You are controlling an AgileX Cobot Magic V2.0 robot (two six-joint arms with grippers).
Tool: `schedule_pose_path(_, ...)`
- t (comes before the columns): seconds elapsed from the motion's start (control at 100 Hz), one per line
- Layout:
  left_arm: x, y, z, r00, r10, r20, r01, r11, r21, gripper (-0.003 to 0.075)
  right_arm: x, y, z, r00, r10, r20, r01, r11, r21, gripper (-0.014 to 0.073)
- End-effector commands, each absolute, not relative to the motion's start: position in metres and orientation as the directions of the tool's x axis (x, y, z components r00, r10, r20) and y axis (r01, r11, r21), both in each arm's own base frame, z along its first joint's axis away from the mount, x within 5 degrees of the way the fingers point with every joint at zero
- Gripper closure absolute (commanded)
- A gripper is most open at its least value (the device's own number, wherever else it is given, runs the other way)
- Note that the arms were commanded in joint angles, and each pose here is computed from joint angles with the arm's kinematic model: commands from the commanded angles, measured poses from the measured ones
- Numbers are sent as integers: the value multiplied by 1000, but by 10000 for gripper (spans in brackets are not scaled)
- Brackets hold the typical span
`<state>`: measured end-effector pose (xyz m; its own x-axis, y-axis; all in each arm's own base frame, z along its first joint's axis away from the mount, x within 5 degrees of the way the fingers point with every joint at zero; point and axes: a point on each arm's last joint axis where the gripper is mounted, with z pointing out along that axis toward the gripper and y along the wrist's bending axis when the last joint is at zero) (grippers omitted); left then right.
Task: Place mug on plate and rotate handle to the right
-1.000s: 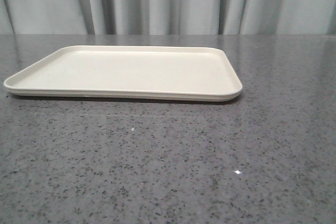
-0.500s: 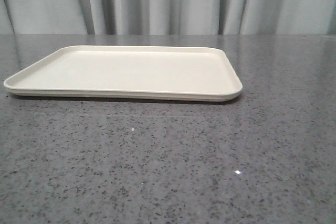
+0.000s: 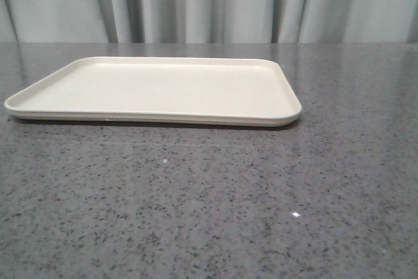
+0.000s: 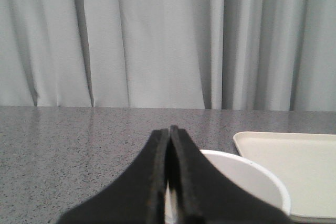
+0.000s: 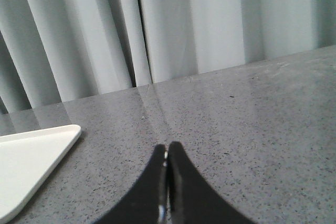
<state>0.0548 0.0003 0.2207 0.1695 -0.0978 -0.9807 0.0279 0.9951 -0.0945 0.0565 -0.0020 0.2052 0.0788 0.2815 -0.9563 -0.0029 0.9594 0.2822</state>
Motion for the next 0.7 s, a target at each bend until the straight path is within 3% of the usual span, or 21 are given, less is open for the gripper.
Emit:
schedule_pose_path(0.0, 51, 3, 226, 264, -124, -957, 16, 992, -124, 740, 55, -3, 207, 109, 270, -957, 6, 962, 273, 705)
schedule_pose_path(0.56, 49, 5, 231, 319, -166, -933, 12, 985, -171, 740, 55, -3, 207, 109, 270, -957, 6, 962, 273, 705)
schedule_pose_path(0.57, 49, 5, 231, 319, -166, -933, 12, 985, -171, 740, 55, -3, 207, 109, 270, -957, 6, 962, 273, 655)
schedule_pose_path(0.69, 50, 5, 230, 316, -166, -934, 12, 985, -171, 740, 55, -3, 207, 109, 270, -957, 6, 962, 273, 655)
